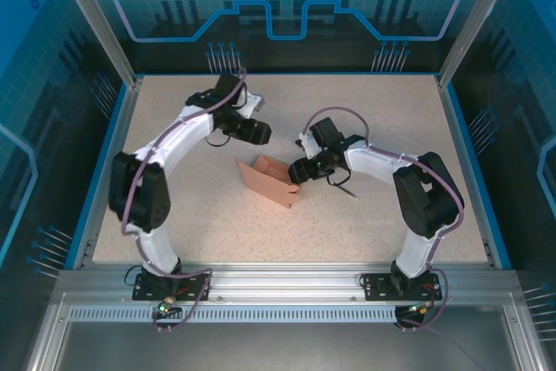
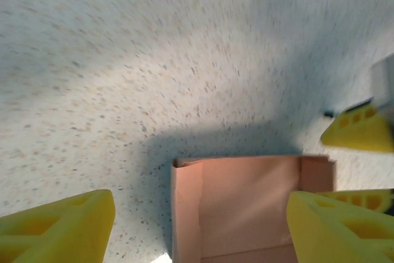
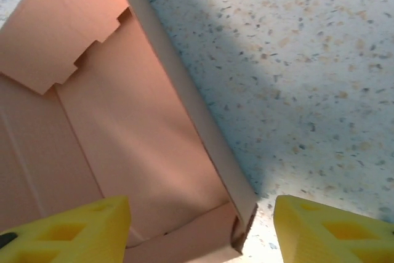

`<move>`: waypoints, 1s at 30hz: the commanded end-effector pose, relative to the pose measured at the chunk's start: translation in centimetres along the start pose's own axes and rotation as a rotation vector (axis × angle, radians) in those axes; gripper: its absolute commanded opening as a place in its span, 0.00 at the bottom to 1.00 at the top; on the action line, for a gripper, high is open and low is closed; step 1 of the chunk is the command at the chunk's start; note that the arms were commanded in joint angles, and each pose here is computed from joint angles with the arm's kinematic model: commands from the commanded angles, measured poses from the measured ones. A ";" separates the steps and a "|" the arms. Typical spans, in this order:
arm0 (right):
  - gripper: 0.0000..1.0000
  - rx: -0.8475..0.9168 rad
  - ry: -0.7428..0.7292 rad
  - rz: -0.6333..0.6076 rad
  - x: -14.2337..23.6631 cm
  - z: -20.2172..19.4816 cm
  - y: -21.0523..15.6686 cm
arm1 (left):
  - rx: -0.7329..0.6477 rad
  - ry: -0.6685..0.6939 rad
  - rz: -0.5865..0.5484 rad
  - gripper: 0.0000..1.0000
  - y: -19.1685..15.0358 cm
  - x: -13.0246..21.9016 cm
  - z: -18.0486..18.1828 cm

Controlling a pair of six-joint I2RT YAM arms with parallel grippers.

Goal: Fold the paper box

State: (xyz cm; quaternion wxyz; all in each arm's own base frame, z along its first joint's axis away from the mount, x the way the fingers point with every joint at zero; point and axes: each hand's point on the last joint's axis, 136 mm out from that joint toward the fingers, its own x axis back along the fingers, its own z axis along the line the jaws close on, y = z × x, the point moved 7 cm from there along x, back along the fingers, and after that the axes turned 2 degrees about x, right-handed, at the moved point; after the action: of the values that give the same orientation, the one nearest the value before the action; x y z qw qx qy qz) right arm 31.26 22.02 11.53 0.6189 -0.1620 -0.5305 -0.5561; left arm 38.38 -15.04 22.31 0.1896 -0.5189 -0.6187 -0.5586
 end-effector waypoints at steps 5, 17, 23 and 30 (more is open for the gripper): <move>0.57 -0.021 0.187 0.011 0.4 2.4 -2.2 | 0.228 0.070 -0.366 0.75 -1.1 6.7 3.5; 0.66 0.055 0.271 0.049 -0.2 7.6 -5.4 | 0.517 0.238 -0.564 0.79 -10.0 10.2 8.4; 0.67 0.136 0.124 -0.023 1.4 6.0 -3.0 | 0.557 0.256 -0.593 0.79 -11.8 11.1 8.5; 0.68 0.453 -0.021 -0.072 0.7 5.6 2.4 | 0.559 0.249 -0.596 0.79 -12.2 11.2 8.3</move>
State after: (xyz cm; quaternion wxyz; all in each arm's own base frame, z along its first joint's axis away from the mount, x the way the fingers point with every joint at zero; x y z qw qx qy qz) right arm 28.72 26.80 15.49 0.6298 -0.0315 -0.5902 -0.5040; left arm 26.64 -1.29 23.01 0.2238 -0.1897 -0.8352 -0.4652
